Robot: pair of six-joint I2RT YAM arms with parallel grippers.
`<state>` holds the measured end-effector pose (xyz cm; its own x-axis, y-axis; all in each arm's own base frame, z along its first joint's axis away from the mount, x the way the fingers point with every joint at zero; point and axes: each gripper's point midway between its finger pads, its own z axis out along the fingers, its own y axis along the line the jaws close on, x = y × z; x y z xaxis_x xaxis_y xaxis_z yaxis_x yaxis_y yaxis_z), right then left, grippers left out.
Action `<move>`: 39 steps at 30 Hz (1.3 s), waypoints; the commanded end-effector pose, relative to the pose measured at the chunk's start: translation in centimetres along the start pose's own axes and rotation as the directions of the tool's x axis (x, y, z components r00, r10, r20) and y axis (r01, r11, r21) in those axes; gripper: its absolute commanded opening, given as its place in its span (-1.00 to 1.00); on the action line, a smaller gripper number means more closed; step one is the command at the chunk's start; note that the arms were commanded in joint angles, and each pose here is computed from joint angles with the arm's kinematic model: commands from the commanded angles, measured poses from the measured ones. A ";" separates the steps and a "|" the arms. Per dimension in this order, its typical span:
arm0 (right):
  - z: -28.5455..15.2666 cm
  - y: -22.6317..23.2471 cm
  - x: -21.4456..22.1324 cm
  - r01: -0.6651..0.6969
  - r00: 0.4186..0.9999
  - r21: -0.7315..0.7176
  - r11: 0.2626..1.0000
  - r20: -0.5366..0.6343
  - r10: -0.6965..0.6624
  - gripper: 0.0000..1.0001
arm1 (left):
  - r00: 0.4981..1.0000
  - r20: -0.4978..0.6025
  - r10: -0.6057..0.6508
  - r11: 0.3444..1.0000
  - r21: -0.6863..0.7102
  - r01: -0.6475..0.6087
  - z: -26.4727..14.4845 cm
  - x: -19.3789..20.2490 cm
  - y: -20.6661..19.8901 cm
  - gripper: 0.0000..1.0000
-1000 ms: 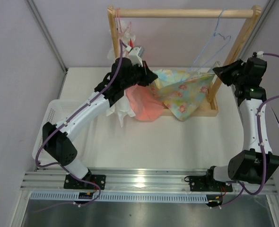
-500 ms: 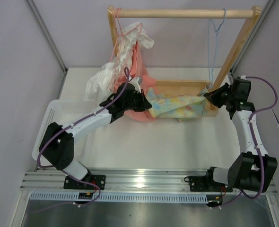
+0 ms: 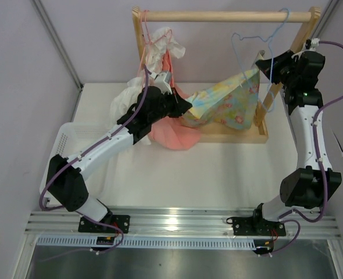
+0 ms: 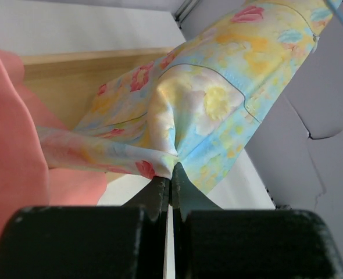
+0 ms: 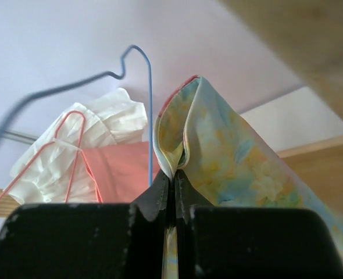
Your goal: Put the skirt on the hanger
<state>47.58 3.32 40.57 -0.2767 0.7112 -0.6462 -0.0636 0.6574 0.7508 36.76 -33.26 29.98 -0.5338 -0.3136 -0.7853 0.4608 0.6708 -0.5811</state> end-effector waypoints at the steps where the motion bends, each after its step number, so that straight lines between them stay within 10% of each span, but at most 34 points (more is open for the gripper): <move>1: -1.5 3.0 -5.5 0.114 0.970 -0.054 0.992 0.223 -0.100 -1.00 | 1.000 0.003 -0.002 0.995 -0.102 0.002 -0.3 -0.3 2.5 -1.00; 13: -10.4 -14.0 13.0 -0.086 0.996 0.347 0.934 -0.002 0.092 -1.00 | 0.975 -0.220 0.017 0.967 -0.243 -0.072 -3.1 7.8 7.7 -1.00; 18: -14.8 -17.7 18.9 -0.122 0.986 0.449 0.885 -0.048 0.160 -0.40 | 0.926 -0.366 0.094 0.963 -0.201 -0.178 -5.6 12.9 8.6 -0.92; 21: -16.5 -17.5 18.6 -0.118 0.990 0.460 0.880 -0.016 0.141 0.30 | 0.896 -0.414 0.160 0.963 -0.135 -0.234 -6.9 14.0 7.4 -0.27; 23: -17.0 -16.6 17.7 -0.106 0.993 0.451 0.886 -0.001 0.120 0.50 | 0.891 -0.414 0.184 0.958 -0.128 -0.258 -8.1 13.5 7.0 0.26; 26: -16.7 -16.1 16.8 -0.097 0.994 0.450 0.888 0.002 0.108 0.58 | 0.906 -0.359 0.223 0.961 -0.077 -0.266 -9.1 11.2 4.9 0.46; 39: -13.4 -15.2 13.7 -0.098 0.994 0.428 0.898 0.006 0.105 0.59 | 0.923 0.100 0.371 0.918 0.110 -0.381 -3.2 -5.8 -10.3 0.51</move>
<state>30.56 0.35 19.21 -0.3252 0.7900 -0.5197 0.4356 0.6129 0.6592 29.69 -33.18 35.65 -0.3874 -0.0128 -0.9218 0.6899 0.6593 -0.2990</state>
